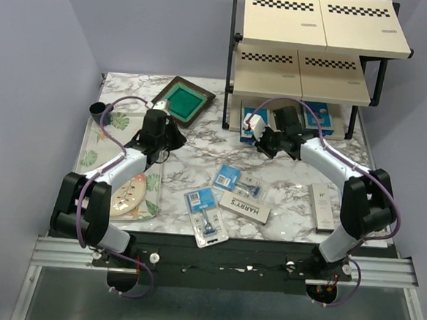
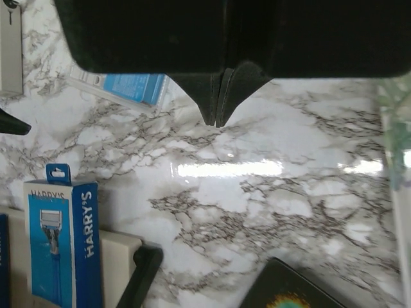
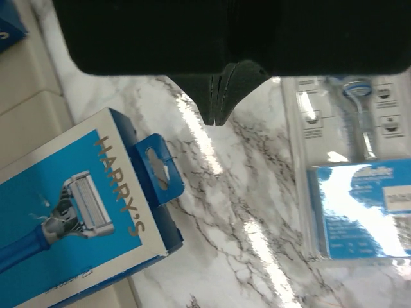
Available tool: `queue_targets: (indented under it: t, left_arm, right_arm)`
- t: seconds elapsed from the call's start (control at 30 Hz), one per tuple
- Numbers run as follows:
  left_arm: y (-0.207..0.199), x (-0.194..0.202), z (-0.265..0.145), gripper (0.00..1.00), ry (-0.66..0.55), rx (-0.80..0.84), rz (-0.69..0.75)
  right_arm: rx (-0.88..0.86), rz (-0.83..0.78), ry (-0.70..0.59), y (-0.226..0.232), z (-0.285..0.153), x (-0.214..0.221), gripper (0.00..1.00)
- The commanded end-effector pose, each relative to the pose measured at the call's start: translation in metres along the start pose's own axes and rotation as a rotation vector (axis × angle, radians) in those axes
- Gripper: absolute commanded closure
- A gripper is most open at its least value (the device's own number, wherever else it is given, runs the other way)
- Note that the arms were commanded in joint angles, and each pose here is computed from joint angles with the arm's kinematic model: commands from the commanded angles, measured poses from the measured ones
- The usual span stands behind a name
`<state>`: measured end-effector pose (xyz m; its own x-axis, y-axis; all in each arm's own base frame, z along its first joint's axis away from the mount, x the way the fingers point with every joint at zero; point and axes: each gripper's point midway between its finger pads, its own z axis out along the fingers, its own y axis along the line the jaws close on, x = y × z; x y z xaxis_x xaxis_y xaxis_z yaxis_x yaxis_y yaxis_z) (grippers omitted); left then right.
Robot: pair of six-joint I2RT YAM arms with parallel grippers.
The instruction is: Place and organize the shaving razors onto the shelf
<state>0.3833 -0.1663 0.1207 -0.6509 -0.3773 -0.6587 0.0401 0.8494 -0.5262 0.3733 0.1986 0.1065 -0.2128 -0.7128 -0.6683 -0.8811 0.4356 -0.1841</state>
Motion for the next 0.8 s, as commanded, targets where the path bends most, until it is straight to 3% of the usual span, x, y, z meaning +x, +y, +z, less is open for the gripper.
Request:
queue_targets:
  t: [0.0, 0.4, 0.77]
  left_arm:
    - [0.031, -0.031, -0.021, 1.00, -0.112, -0.069, 0.043]
    - [0.115, -0.059, -0.059, 1.00, -0.233, -0.217, -0.123]
    - [0.131, -0.072, -0.067, 1.00, -0.271, -0.240, -0.156]
  right_arm:
    - [0.135, -0.257, 0.061, -0.043, 0.010, -0.002, 0.99]
    - [0.158, -0.420, 0.091, -0.071, 0.044, -0.003, 0.99]
    - [0.167, -0.420, 0.067, -0.079, 0.055, -0.016, 0.99]
